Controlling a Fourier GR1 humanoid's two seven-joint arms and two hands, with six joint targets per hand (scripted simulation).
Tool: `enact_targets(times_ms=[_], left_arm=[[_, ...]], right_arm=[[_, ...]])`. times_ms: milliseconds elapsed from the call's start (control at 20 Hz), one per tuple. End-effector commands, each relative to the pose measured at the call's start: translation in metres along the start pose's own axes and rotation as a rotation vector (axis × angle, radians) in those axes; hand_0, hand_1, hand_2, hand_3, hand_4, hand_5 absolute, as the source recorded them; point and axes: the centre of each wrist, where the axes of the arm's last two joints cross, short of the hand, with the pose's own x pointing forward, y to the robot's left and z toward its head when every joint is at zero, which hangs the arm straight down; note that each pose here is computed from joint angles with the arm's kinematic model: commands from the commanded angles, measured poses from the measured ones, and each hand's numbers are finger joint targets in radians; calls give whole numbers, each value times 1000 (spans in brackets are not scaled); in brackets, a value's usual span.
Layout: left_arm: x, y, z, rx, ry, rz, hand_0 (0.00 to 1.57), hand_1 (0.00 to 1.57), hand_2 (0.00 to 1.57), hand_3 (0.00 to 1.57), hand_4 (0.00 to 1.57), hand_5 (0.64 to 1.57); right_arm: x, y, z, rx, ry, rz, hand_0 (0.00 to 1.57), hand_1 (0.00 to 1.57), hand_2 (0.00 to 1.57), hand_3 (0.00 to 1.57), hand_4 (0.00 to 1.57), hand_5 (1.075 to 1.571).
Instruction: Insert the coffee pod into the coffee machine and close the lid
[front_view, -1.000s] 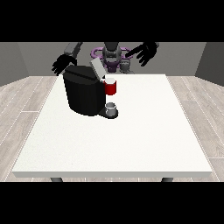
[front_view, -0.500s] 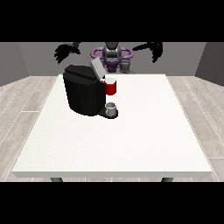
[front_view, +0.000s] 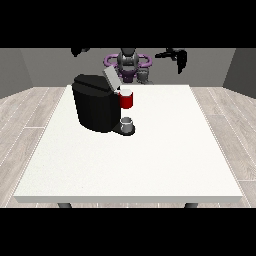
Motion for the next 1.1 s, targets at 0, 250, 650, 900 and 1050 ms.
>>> enact_targets(times_ms=[0, 250, 650, 900, 1050], left_arm=[[5, -16, 0, -9, 3, 51, 0, 0, 0, 0, 27, 1571], [15, -6, 11, -18, -101, 41, 0, 0, 0, 0, 204, 1571], [27, -4, 31, 48, -88, 95, 0, 0, 0, 0, 0, 1571], [37, -21, 42, 33, -144, 64, 0, 0, 0, 0, 0, 1571], [44, -7, 42, 60, -208, 26, 0, 0, 0, 0, 0, 1571]], right_arm=[[15, 9, -10, 53, -49, 15, 0, 0, 0, 0, 0, 1571], [33, 19, -28, 93, -107, 60, 0, 0, 0, 0, 239, 1571], [40, 36, -39, 164, -92, 37, 0, 0, 0, 0, 0, 1571], [29, 33, -53, 141, -88, 33, 0, 0, 0, 0, 0, 1571], [49, 24, -69, 169, -145, -6, 0, 0, 0, 0, 0, 1571]])
